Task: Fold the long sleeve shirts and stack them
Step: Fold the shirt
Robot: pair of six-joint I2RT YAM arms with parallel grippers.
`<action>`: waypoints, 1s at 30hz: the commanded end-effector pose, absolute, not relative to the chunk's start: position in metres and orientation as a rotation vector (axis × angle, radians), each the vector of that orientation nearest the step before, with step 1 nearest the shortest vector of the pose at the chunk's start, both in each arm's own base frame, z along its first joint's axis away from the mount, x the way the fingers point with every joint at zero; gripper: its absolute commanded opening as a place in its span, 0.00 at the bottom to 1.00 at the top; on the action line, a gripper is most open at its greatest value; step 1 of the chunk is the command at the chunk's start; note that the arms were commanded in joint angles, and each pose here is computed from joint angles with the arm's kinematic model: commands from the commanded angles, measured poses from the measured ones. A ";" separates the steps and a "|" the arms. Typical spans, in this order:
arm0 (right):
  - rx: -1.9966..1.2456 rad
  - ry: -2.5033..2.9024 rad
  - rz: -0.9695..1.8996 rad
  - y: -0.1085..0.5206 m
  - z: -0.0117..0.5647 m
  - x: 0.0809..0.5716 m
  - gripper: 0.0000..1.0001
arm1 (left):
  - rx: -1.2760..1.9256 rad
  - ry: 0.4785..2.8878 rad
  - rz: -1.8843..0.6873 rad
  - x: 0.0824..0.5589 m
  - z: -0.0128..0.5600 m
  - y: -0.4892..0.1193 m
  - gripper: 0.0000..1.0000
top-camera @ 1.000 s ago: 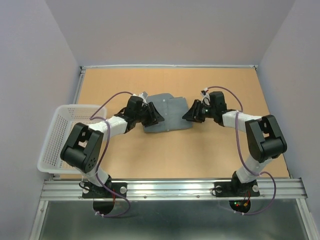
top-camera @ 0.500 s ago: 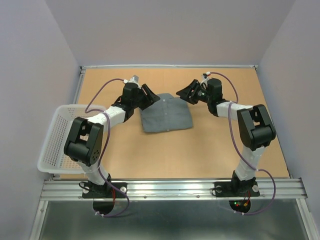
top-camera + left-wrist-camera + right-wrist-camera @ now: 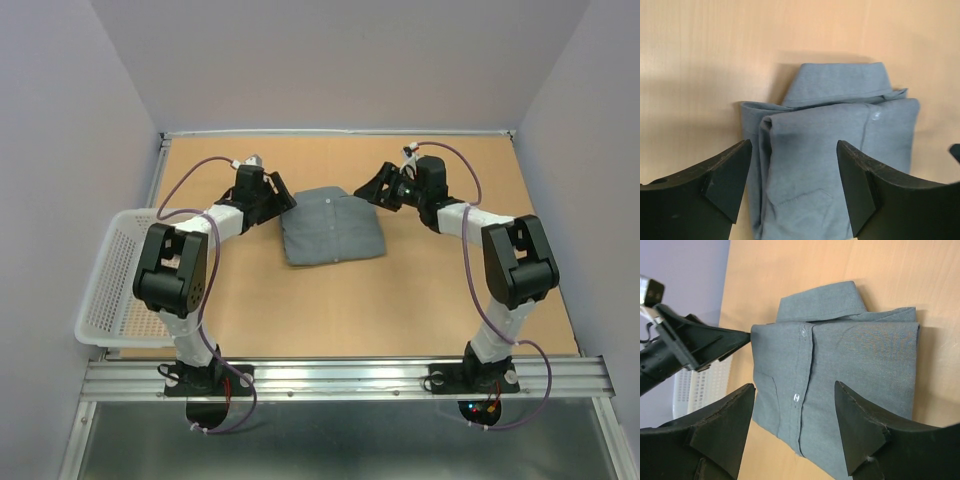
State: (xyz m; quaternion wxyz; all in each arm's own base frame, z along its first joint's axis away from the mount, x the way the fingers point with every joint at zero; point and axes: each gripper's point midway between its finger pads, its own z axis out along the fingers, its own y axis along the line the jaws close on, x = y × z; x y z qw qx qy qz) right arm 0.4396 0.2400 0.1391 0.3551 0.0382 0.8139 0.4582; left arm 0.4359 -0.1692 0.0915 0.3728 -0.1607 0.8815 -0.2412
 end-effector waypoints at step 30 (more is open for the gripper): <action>0.114 1.938 1.323 0.276 0.198 0.470 0.70 | -0.236 2.383 -0.700 0.411 0.037 -0.184 0.39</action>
